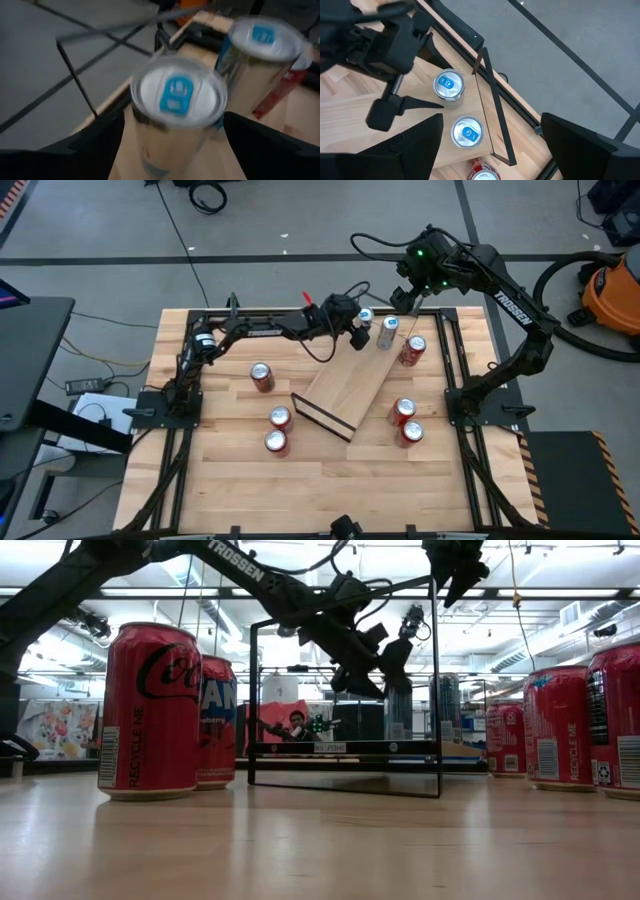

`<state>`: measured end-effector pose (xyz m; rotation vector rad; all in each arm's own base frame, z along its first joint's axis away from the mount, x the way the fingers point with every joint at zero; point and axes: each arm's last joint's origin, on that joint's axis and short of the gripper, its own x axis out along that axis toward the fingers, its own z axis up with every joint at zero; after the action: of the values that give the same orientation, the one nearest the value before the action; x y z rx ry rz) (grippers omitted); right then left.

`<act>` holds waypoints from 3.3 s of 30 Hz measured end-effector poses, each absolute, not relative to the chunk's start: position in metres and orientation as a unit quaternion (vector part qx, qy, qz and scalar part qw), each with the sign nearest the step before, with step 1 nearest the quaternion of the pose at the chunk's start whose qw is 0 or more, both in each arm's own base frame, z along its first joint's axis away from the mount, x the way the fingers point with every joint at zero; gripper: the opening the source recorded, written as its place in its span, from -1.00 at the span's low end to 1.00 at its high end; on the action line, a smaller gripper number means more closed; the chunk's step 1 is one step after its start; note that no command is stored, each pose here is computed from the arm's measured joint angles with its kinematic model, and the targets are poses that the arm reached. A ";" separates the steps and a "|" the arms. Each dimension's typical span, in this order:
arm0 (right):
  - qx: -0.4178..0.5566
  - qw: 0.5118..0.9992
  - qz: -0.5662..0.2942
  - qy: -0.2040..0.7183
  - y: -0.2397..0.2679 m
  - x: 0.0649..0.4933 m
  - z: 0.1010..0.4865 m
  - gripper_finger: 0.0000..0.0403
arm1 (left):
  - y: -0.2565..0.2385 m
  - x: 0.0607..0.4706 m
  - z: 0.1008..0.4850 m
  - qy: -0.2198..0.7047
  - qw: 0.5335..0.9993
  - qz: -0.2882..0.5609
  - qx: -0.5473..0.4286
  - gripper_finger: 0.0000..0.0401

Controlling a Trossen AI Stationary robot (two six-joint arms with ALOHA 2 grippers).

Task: Place canned beverage on shelf
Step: Adjust the blue soda can on the shelf, then put the left red-white soda can on the shelf

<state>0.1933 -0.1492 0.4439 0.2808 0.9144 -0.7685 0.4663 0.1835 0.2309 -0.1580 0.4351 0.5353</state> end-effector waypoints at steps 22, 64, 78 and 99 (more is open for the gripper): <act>0.184 0.769 -0.278 0.545 -0.139 0.184 0.410 0.71 | 0.158 0.397 0.314 0.330 0.908 0.249 -0.067 0.79; 0.244 0.809 -0.338 0.415 -0.121 0.182 0.376 0.71 | 0.071 0.224 0.304 0.488 0.806 0.220 -0.251 0.34; 0.246 0.813 -0.323 0.418 -0.120 0.183 0.376 0.71 | 0.077 0.233 0.259 0.558 0.763 0.239 -0.220 0.95; 0.249 0.815 -0.313 0.418 -0.119 0.183 0.376 0.71 | 0.083 0.248 0.230 0.647 0.746 0.137 -0.073 0.79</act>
<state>0.1830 -0.1193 0.3757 0.5319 0.8917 -0.6685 0.2484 0.0828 0.2300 -0.1600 1.4164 0.3006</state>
